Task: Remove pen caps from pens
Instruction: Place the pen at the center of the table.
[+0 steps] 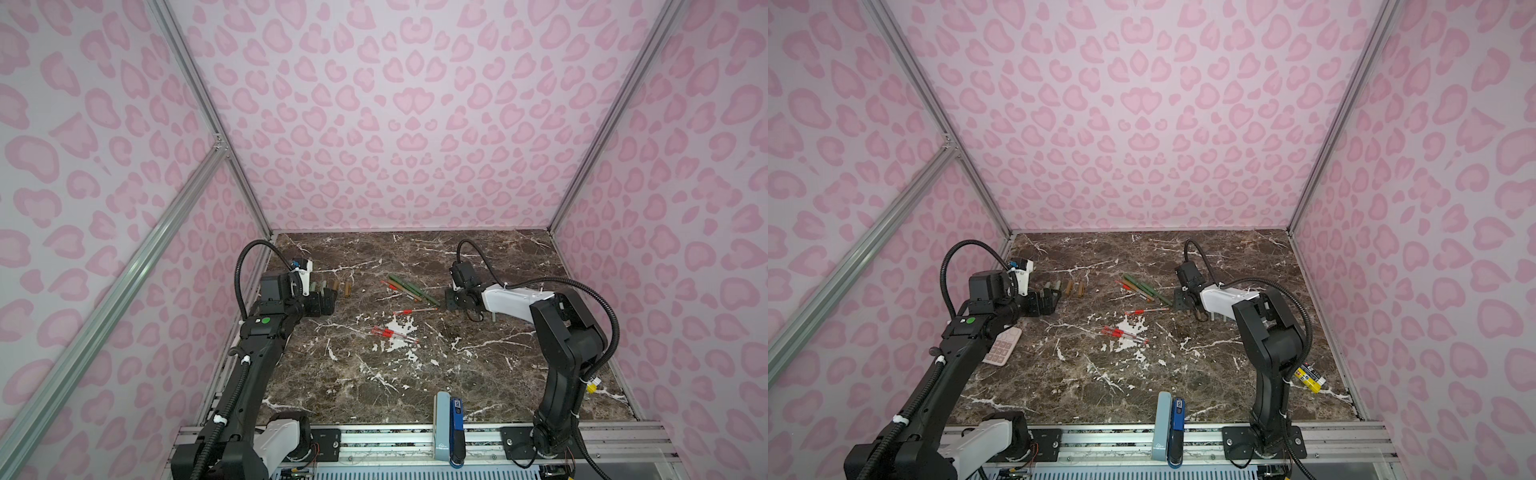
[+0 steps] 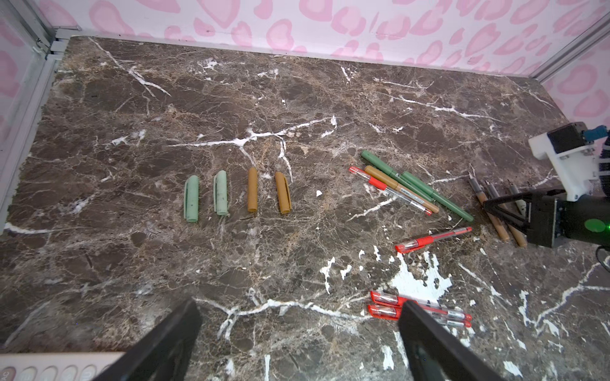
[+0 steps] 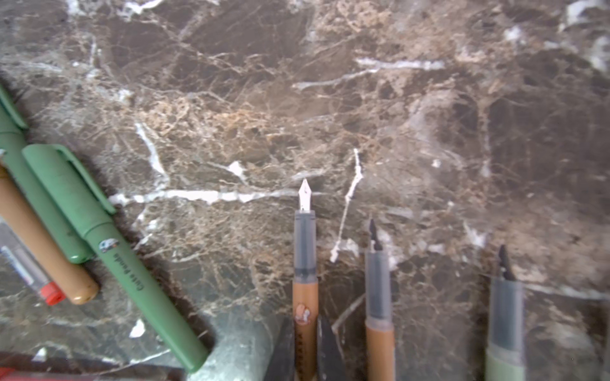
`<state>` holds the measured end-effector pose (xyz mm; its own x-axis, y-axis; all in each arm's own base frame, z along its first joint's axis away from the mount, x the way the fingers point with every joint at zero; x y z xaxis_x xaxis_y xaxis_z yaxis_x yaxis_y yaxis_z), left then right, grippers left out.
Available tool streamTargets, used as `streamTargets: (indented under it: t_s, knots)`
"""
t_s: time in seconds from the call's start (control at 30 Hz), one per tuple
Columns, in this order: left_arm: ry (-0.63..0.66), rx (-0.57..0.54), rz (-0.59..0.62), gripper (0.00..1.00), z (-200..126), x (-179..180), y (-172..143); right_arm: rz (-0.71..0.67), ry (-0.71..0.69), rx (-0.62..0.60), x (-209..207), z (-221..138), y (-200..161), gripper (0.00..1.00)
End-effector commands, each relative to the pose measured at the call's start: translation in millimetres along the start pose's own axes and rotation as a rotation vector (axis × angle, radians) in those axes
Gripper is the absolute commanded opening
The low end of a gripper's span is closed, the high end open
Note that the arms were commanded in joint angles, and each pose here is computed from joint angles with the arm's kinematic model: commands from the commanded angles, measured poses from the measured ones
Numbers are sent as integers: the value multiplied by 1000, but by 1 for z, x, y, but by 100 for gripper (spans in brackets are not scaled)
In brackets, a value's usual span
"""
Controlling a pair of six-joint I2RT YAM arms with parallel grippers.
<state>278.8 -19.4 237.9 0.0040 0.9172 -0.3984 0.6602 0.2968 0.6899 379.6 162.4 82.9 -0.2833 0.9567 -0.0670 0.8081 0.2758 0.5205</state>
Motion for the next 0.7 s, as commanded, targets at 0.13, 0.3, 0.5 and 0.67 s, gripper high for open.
streamTargets:
  t_s: [0.13, 0.3, 0.5, 0.67]
  knots:
    - [-8, -54, -4, 98, -5, 1, 12, 11, -21, 13, -3, -6, -3, 28]
    - [-8, -64, -1, 98, -3, 4, 11, 16, -18, -26, -4, -20, 5, 32]
    - [-12, -74, -7, 99, -6, 3, 13, -42, 19, -70, 5, -40, 19, 33]
    - [-9, -78, -10, 99, -10, 2, 15, -164, 112, -19, 29, -36, 28, 34]
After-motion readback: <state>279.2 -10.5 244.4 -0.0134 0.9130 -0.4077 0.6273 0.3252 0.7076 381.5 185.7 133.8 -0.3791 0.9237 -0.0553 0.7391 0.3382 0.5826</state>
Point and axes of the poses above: each gripper's point midway between its finger pads, its own z axis out along the fingers, its own x axis along the line the jaws close on, y = z × x, the point moved 7 cm from there along -z, back along the fingers, and after that the axes turned 14 degrees about -z, right-handed, at the moved point
